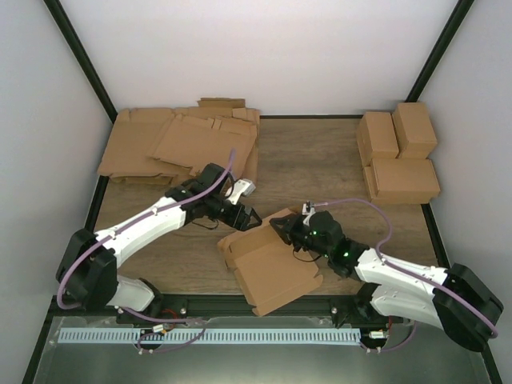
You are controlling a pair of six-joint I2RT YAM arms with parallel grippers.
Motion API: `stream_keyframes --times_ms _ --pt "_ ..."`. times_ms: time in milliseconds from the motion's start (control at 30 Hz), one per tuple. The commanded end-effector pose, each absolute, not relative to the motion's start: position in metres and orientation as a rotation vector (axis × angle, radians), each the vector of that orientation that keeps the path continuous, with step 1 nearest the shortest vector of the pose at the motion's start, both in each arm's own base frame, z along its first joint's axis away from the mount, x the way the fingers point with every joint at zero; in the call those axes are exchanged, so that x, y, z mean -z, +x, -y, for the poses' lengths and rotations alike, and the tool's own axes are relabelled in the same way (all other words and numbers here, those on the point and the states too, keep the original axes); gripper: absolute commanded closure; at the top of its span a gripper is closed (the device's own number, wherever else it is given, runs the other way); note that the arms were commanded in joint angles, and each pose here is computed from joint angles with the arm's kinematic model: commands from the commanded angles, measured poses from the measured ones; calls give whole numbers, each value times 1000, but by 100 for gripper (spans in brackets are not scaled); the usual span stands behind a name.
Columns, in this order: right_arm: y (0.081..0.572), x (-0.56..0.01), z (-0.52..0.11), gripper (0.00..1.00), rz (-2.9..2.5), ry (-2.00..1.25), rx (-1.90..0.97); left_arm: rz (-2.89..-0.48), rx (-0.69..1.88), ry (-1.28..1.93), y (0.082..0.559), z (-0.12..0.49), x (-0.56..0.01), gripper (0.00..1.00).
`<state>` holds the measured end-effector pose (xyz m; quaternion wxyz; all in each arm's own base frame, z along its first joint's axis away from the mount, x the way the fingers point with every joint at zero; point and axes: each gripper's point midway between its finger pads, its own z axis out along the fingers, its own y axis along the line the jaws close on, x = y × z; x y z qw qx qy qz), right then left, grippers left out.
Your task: Fold the paper box
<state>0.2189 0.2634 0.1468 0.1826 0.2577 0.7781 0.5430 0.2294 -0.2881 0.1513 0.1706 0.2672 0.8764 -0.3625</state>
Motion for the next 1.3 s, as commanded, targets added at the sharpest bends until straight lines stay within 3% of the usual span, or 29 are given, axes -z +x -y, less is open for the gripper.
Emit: stream_keyframes --times_ms 0,100,367,600,867,1267 --pt "211 -139 -262 99 -2225 591 -1503 -2529 966 896 219 291 -140 31" --pt "207 -134 -259 99 -2230 572 -1497 -2554 953 920 213 295 -132 40" --pt "204 -130 -251 91 -2227 550 -1456 -2552 913 956 206 304 -128 45" --pt "207 -133 -233 77 -2219 520 -1315 -2566 873 959 205 304 -123 49" --pt "208 -132 -208 69 -2283 416 -1044 -2573 857 956 205 306 -120 50" --pt "227 -142 -176 58 -2317 207 -1003 -2563 842 952 207 306 -123 51"
